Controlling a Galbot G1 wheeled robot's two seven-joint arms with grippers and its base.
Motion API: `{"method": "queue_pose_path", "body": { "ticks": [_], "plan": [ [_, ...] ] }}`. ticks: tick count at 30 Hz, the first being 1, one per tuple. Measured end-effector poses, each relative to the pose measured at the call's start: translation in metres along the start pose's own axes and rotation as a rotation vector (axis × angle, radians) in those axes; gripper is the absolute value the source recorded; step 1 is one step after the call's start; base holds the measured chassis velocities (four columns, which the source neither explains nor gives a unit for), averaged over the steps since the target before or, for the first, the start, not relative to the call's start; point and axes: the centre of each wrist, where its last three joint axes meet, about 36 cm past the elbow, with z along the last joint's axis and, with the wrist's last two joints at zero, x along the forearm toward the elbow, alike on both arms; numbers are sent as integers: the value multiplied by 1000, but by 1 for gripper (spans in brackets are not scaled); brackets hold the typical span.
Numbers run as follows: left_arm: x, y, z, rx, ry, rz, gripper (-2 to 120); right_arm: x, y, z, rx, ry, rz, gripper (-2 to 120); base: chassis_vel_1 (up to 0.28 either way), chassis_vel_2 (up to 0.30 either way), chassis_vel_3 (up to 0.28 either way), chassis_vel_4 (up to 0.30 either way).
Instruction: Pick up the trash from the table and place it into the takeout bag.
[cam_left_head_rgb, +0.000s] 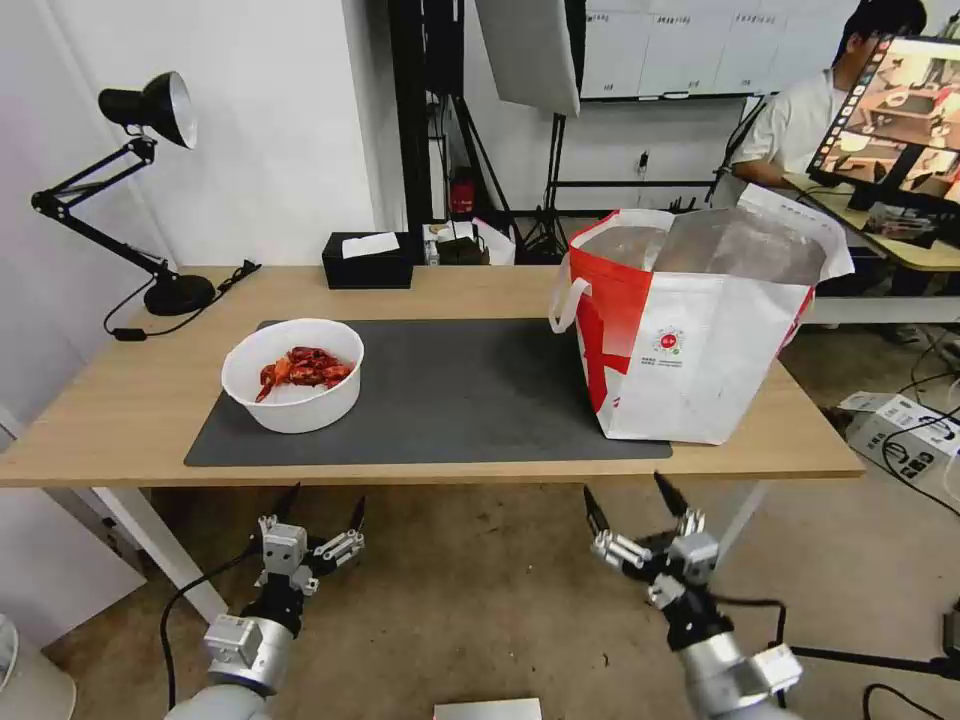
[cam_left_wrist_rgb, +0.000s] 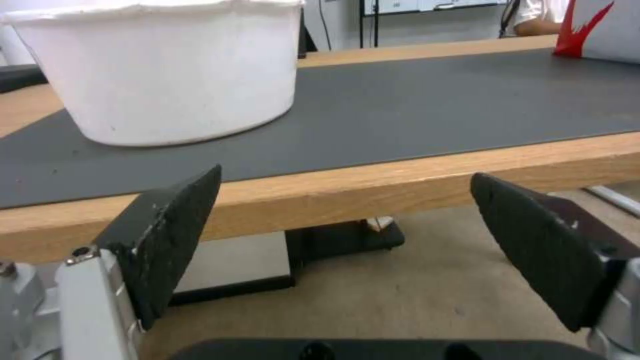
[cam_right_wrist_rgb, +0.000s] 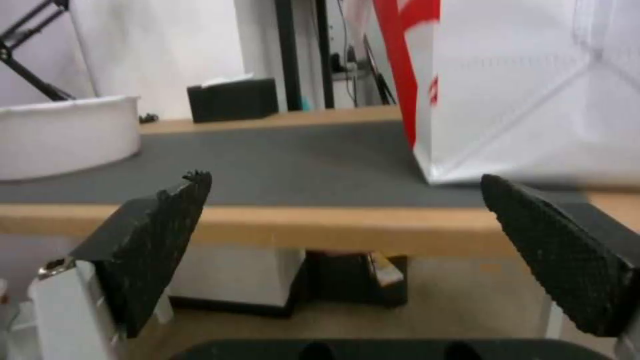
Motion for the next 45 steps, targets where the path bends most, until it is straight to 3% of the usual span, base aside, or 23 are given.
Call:
{"method": "queue_pose_path", "body": {
  "ticks": [9,19,29,32,35,36,39,40,41,45],
  "plan": [
    [4,-1,2,2,8,2,100,1,6,11,-9,13,22,100,0,0,0,0],
    [5,-2,3,6,7,1,100,-2,5,9,77,3,18,100,0,0,0,0],
    [6,2,-2,6,-2,-8,100,-3,5,8,84,6,19,100,0,0,0,0],
    [-5,16,-13,16,-31,-27,100,-3,5,8,84,6,19,100,0,0,0,0],
    [-33,49,-46,56,-78,-62,100,-3,4,7,83,6,19,100,0,0,0,0],
    [-33,49,-46,56,-78,-62,100,-3,4,7,83,6,19,100,0,0,0,0],
    [-57,72,-76,92,-83,-65,100,-3,4,7,83,6,19,100,0,0,0,0],
    [-68,83,-88,84,-82,-60,100,-3,4,7,83,6,19,100,0,0,0,0],
    [-68,83,-88,84,-82,-60,100,-3,4,7,83,6,19,100,0,0,0,0],
    [-97,115,-114,37,-67,-44,100,-3,4,7,83,6,19,100,0,0,0,0]
  ]
}}
